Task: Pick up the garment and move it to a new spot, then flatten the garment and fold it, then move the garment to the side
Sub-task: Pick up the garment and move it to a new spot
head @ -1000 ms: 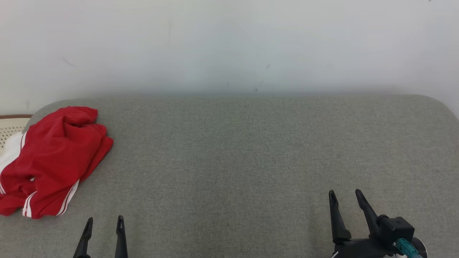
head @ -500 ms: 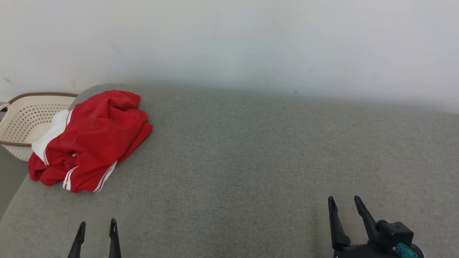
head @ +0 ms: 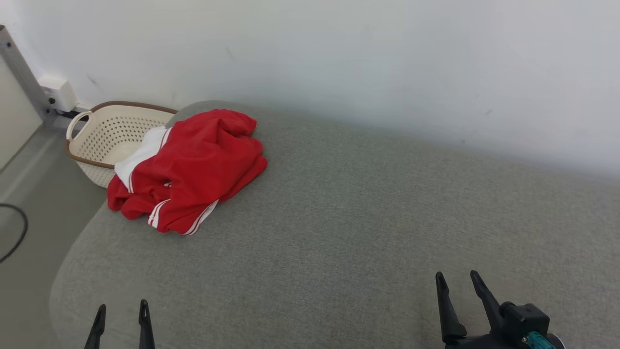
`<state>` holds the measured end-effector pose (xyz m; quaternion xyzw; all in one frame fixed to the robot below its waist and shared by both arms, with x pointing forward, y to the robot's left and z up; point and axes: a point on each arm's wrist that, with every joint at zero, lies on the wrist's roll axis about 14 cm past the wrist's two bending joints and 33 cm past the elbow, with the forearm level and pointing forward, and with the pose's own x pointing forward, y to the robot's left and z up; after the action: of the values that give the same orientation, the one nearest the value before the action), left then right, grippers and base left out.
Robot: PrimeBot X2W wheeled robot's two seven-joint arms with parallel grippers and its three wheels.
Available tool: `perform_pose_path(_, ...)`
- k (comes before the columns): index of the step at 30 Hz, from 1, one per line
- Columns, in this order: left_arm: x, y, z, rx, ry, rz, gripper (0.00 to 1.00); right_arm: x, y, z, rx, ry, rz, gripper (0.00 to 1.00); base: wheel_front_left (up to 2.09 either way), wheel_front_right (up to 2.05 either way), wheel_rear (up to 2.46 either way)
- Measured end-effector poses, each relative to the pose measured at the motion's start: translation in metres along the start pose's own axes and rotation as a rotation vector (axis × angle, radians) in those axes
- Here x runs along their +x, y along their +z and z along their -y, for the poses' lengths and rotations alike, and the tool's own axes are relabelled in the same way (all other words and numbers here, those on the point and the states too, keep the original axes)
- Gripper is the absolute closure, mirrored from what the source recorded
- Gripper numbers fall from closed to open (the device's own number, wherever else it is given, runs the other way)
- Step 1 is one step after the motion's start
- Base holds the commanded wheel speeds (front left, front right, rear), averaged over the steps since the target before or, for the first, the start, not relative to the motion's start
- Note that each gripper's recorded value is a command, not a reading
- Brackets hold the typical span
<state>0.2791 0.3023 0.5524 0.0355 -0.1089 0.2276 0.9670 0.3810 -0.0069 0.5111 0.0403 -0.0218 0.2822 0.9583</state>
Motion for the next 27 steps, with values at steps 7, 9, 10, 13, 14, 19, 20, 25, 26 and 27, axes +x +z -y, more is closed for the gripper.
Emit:
perform_pose_path(7,-0.017,0.002,-0.034,0.015,0.095,-0.002,0.0,0.012,-0.002,-0.028,0.003,0.089,-0.004,0.0,0.0,0.0,0.0)
perform_pose_path(9,-0.023,0.003,-0.043,0.019,0.121,-0.002,0.0,0.015,-0.002,-0.035,0.004,0.113,-0.004,0.0,0.0,0.0,0.0)
perform_pose_path(10,-0.025,0.004,-0.047,0.021,0.133,0.001,0.0,0.016,-0.002,-0.039,0.006,0.124,-0.005,0.0,0.0,0.0,0.0)
perform_pose_path(13,-0.031,0.006,-0.06,0.028,0.167,0.005,0.0,0.019,-0.003,-0.049,0.008,0.154,-0.01,0.0,0.0,0.0,0.0)
perform_pose_path(14,-0.034,0.006,-0.063,0.028,0.176,0.004,0.0,0.02,-0.004,-0.052,0.01,0.162,-0.011,0.0,0.0,0.0,0.0)
perform_pose_path(19,-0.041,0.005,-0.073,0.021,0.208,0.0,0.0,0.02,-0.003,-0.059,0.009,0.183,-0.009,0.0,0.0,0.0,0.0)
perform_pose_path(20,-0.041,0.005,-0.073,0.019,0.208,0.0,0.0,0.02,-0.004,-0.059,0.01,0.182,-0.01,0.0,0.0,0.0,0.0)
perform_pose_path(25,-0.036,0.007,-0.069,0.001,0.197,0.008,0.0,0.018,-0.004,-0.055,0.011,0.171,-0.013,0.0,0.0,0.0,0.0)
perform_pose_path(26,-0.034,0.008,-0.067,-0.005,0.188,0.012,0.0,0.018,-0.005,-0.054,0.011,0.166,-0.013,0.0,0.0,0.0,0.0)
perform_pose_path(27,-0.03,0.01,-0.066,-0.015,0.187,0.021,0.0,0.017,-0.004,-0.053,0.011,0.163,-0.012,0.0,0.0,0.0,0.0)
